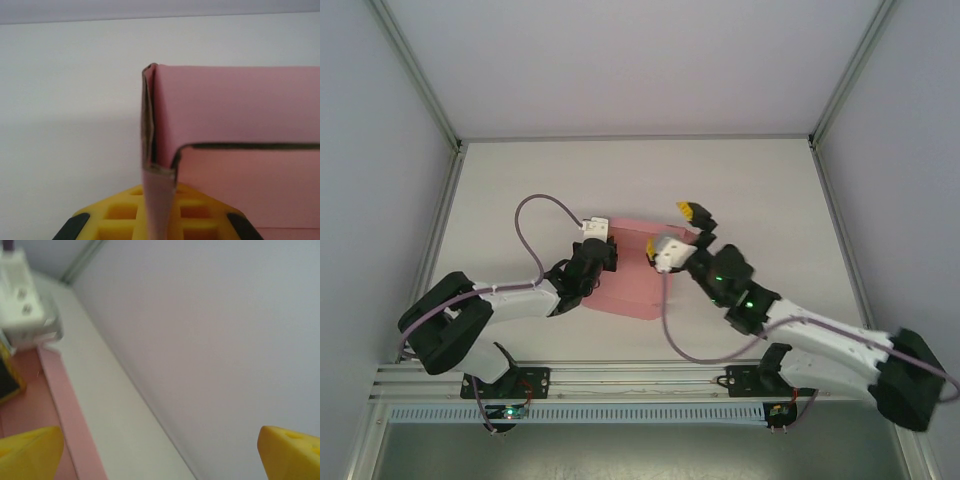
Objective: Assemble paper box
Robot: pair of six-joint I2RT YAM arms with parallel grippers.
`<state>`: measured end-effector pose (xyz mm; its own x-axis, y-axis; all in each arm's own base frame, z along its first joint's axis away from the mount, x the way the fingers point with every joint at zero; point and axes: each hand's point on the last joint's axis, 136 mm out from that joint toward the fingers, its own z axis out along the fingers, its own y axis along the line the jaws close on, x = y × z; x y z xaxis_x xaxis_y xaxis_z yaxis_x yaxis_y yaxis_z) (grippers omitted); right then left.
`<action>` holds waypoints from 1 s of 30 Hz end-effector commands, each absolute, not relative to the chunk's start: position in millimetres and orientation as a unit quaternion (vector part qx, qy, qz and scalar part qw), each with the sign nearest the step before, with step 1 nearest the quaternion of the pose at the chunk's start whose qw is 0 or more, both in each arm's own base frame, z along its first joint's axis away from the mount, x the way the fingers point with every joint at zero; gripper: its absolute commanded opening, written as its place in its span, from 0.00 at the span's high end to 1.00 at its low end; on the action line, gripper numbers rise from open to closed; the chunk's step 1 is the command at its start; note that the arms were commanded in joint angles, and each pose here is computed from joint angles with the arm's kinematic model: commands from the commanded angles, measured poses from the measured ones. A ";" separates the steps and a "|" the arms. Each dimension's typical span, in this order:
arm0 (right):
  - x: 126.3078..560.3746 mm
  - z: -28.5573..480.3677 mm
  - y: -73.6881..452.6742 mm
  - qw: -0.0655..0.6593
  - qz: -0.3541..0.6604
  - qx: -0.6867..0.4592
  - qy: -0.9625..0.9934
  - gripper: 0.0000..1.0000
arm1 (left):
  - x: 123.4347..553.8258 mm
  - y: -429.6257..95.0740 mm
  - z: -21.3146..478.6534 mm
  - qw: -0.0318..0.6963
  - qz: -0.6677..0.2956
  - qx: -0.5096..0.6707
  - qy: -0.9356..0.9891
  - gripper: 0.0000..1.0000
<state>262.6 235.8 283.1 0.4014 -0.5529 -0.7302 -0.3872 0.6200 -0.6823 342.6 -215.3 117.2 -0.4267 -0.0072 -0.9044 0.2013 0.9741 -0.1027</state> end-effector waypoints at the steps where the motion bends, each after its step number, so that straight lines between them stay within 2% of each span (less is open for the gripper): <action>1: 245.1 293.7 222.5 0.731 0.051 -0.385 0.562 0.02 | 339.5 -205.3 119.4 0.537 -0.078 0.054 0.839 1.00; 5: 267.3 303.8 171.4 0.732 0.036 -0.277 0.622 0.02 | 338.8 -203.6 124.5 0.538 -0.073 0.056 0.838 1.00; 9: 289.5 289.0 141.1 0.709 0.034 -0.213 0.672 0.02 | 337.8 -206.4 128.3 0.540 -0.083 0.060 0.835 1.00; 20: 311.9 243.8 163.3 0.642 0.080 -0.260 0.717 0.02 | 339.5 -211.8 127.4 0.535 -0.089 0.065 0.838 1.00; 30: 314.1 212.6 186.0 0.597 0.123 -0.298 0.735 0.02 | 342.0 -226.8 133.2 0.538 -0.130 0.066 0.830 1.00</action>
<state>312.6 173.3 195.5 -0.1407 -0.3408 -0.9295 -0.5382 0.8143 -0.2171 337.4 -213.8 121.2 -0.4343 0.0041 -0.9007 0.2168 0.9711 -0.1001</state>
